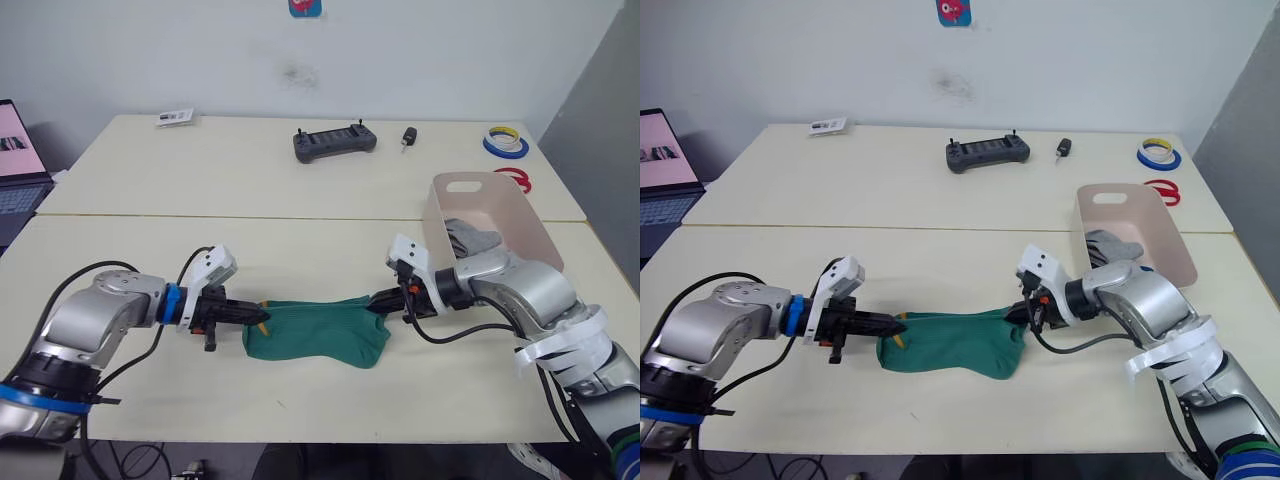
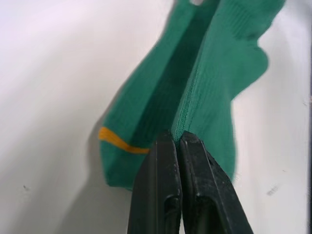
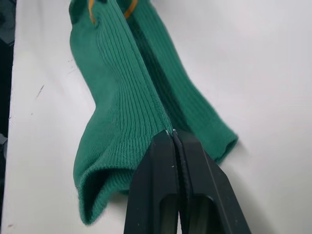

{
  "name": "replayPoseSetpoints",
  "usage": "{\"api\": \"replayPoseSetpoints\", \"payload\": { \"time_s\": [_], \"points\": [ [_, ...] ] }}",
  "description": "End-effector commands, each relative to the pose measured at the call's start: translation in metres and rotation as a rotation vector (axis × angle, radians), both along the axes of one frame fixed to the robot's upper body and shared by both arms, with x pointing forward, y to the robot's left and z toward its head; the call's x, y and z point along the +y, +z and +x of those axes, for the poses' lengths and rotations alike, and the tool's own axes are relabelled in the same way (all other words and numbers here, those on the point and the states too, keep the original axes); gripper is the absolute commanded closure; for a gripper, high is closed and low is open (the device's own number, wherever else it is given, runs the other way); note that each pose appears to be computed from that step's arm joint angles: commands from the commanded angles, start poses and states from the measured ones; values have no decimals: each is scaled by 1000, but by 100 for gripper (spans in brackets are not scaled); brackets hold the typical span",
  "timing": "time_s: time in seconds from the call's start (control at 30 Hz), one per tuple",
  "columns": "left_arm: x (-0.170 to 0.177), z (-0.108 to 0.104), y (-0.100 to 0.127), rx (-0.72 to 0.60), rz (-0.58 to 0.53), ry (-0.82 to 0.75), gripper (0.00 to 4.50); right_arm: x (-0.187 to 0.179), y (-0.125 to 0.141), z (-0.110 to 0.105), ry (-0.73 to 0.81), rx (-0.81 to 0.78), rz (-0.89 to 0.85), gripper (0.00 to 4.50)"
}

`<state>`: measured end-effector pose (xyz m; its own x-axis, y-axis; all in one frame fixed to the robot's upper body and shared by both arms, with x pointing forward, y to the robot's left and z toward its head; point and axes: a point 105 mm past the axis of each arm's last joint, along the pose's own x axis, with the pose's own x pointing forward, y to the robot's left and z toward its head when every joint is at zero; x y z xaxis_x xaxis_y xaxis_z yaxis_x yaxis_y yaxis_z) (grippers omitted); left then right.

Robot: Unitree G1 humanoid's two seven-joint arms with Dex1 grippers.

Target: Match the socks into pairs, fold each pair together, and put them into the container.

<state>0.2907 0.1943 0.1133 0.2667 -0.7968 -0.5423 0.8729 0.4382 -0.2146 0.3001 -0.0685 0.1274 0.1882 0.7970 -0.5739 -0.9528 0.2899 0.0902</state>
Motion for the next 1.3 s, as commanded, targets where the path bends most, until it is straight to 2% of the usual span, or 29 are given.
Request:
{"api": "replayPoseSetpoints", "payload": {
  "time_s": [0.03, 0.17, 0.37, 0.53, 0.77, 1.07, 1.2, 1.3],
  "points": [
    [3, 7, 0, -26, 31, 7, 450, 4, 6, 4, 8, -44, -1, 443],
    [5, 6, -2, -23, 36, -4, 450, 4, 9, 5, 9, -56, 8, 443],
    [10, 16, -5, -48, 31, 58, 450, 3, 5, 13, -26, -84, 3, 443],
    [8, 26, -1, -67, 29, 79, 450, 2, 0, 15, -30, -89, -5, 443],
    [4, 27, 6, -68, 28, 47, 450, -1, -3, 14, -32, -90, -14, 443],
    [2, 31, -9, -35, 49, 66, 450, -6, -9, 20, -74, -102, -41, 443],
    [-1, 32, -6, -27, 24, 70, 450, -9, -5, 26, -90, -155, -35, 344],
    [1, 36, 2, -77, 17, 76, 384, -11, 6, 28, -97, -187, -1, 241]
  ]
}}
